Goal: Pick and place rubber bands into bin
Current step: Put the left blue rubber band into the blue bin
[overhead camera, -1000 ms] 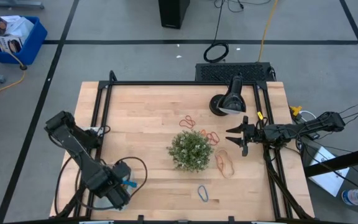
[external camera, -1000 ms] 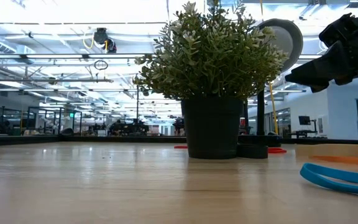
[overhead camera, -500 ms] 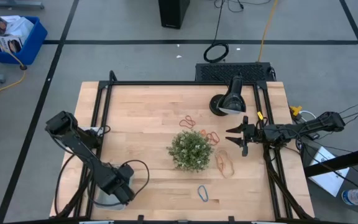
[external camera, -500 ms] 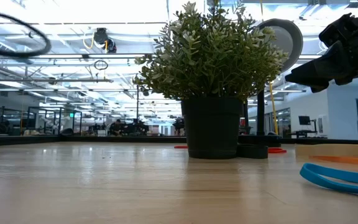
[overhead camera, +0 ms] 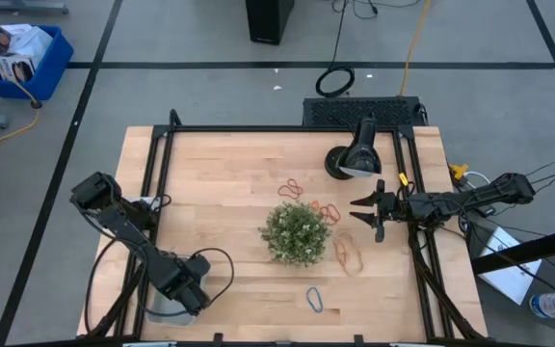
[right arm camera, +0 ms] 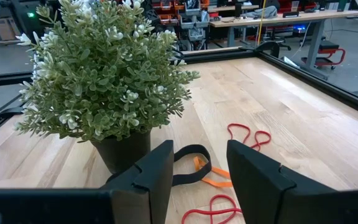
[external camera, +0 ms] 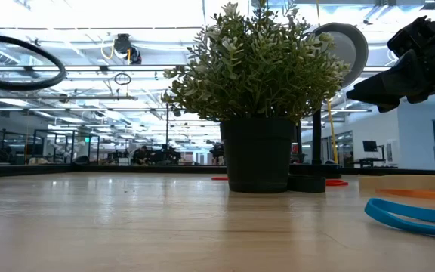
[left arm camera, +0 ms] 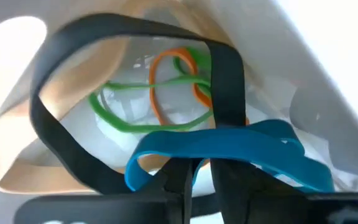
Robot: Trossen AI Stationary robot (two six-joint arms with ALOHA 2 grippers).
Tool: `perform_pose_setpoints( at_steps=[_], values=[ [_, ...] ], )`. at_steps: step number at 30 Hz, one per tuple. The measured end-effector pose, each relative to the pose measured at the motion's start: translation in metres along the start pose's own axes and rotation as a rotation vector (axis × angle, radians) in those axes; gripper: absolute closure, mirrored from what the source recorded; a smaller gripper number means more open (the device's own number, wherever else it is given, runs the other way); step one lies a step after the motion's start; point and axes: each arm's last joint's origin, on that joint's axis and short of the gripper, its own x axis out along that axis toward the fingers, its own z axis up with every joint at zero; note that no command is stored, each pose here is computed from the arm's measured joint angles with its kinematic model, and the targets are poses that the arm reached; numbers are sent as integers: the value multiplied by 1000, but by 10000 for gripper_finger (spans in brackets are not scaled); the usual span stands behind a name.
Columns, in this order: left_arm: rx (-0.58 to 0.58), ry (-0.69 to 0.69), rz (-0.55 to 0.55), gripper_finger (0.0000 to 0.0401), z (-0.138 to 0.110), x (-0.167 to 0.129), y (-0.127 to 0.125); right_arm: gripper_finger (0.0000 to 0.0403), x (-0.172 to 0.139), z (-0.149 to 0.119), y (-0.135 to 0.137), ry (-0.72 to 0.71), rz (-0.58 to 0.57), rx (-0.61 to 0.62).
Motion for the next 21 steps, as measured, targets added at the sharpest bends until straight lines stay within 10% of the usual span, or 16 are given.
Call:
perform_pose_setpoints(
  at_steps=[21],
  values=[
    [-2, -41, -3, 276, 4, -1, 0, 257, 0, 0, 0, 0, 0, 0]
  ],
)
